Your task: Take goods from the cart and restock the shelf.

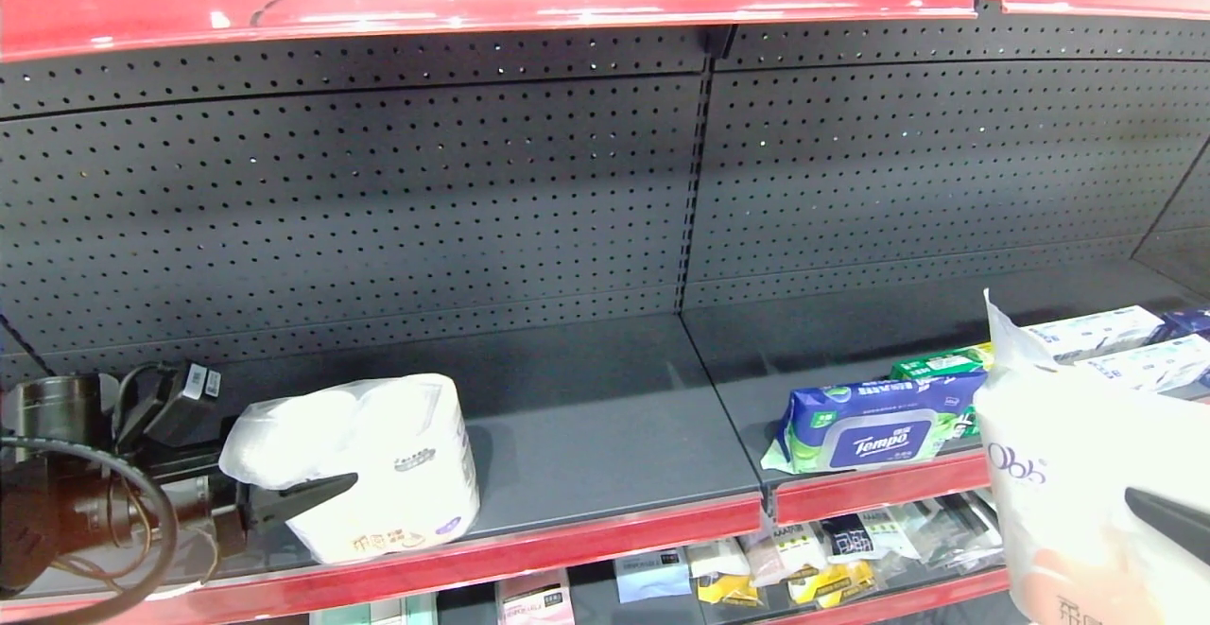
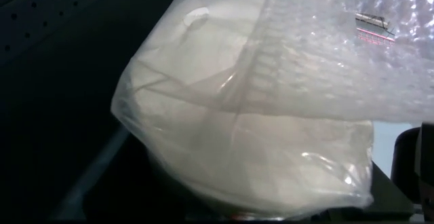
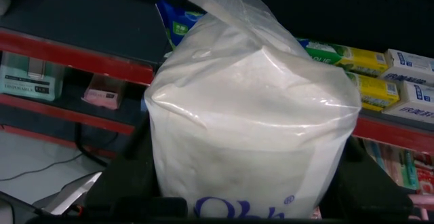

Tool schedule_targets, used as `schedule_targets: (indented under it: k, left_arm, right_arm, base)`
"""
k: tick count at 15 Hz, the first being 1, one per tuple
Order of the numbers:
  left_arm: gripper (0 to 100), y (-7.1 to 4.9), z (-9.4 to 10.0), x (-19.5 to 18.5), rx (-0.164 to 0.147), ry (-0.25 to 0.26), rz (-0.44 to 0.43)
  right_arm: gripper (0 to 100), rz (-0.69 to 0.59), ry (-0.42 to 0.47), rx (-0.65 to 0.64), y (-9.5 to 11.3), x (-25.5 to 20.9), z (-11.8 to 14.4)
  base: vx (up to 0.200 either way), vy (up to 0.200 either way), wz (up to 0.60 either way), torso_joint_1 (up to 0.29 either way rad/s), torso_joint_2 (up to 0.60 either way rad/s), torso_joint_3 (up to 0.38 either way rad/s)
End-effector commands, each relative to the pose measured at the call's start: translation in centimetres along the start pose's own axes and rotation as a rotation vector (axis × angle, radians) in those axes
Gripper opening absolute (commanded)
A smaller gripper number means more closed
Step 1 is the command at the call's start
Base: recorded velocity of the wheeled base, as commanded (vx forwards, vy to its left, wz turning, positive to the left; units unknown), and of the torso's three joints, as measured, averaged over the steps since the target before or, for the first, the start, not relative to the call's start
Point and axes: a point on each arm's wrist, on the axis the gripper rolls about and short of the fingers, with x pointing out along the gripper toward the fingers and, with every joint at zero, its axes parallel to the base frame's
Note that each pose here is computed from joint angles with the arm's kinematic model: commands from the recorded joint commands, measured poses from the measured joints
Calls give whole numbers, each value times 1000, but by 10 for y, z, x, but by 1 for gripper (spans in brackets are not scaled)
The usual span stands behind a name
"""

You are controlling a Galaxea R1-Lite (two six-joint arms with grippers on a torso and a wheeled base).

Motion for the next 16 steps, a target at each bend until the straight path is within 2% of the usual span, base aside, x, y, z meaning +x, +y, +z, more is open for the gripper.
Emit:
schedule_targets:
  k: [1,5,7,10,11,12,16]
  left_arm:
    - [0,1,-2,1,-12,9,3]
    - [0,0,-1,4,-3,8,-8]
    - [0,0,-2,4,-13,10,-9]
    - [0,1,-3,4,-7,10,-9]
    - [100,1,-3,5,-6,10,-9]
    - [100,1,-2,4,-20,10,-9]
    - [100,1,-1,3,-15,6,-7]
  right_arm:
    - [0,0,-2,-1,0,0,0]
    - [0,-1,-2,-1,0,0,0]
    - [0,-1,-2,-1,0,0,0]
    - [0,-1,-2,-1,0,0,0]
    - [0,-1,-2,-1,0,0,0]
    - [0,-1,-2,-1,0,0,0]
    - [0,-1,-2,-1,0,0,0]
  base:
    - [0,0,0,0,0,0]
    - [0,0,0,0,0,0]
    - [0,0,0,0,0,0]
    - [0,0,0,0,0,0]
    - [0,0,0,0,0,0]
    - [0,0,0,0,0,0]
    - [0,0,0,0,0,0]
